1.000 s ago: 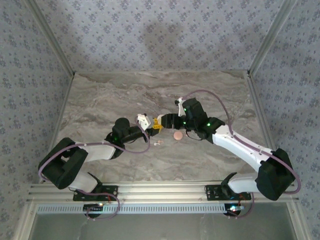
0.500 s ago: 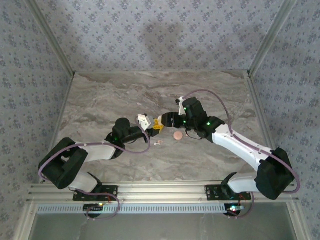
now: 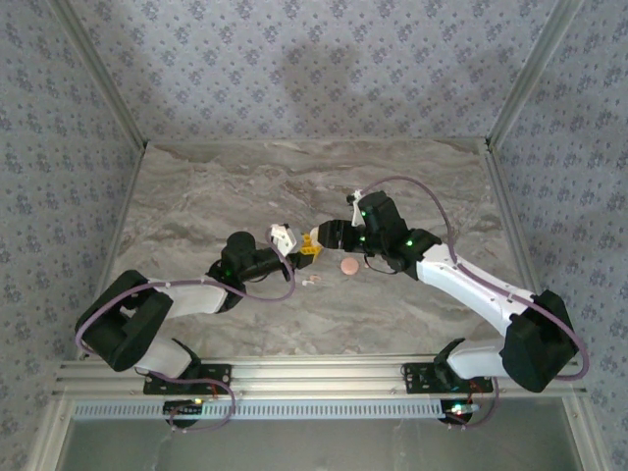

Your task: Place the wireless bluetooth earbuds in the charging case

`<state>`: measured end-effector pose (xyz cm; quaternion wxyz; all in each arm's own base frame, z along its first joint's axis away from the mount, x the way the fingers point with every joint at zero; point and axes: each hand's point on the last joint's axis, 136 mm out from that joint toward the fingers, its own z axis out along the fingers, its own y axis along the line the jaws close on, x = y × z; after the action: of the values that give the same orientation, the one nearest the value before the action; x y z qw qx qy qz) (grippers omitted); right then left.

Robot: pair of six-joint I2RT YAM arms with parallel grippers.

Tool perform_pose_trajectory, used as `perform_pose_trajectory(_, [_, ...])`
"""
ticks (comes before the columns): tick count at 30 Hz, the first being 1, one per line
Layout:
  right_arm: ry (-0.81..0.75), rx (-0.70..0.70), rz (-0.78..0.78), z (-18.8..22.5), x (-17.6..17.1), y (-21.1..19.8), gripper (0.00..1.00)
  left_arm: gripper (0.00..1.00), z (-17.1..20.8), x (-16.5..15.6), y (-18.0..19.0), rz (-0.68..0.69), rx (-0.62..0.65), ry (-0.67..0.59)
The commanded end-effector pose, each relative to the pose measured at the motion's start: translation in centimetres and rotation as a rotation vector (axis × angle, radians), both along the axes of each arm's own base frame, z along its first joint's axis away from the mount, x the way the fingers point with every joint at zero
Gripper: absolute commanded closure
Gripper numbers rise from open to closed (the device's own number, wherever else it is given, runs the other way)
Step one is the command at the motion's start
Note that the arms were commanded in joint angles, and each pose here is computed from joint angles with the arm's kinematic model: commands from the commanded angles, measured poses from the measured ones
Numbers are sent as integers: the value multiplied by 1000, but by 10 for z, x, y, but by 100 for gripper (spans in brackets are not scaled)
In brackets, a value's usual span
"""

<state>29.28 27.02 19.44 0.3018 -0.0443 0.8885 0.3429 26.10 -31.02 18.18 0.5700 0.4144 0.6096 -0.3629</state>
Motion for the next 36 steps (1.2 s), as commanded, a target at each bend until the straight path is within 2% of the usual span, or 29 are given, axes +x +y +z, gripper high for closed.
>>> perform_pose_trajectory(1, [-8,-47,-128,2,16,-26,35,90,25,-4,-2,-22,-55,-53])
perform_pose_trajectory(15, [-18,-46,-174,9,16,-36,35,91,25,-2,-2,-18,-53,-50])
perform_pose_trajectory(22, [-63,2,-112,25,11,-27,35,91,24,-1,-2,-9,-46,-46])
perform_pose_trajectory(25, [-68,4,-96,30,5,-28,36,91,19,6,4,49,-36,-28])
perform_pose_trajectory(31, [49,-103,-82,13,-15,-39,39,92,5,15,22,173,-18,33])
perform_pose_trajectory(36, [77,-226,52,-2,-28,-33,42,92,-6,20,40,262,16,100])
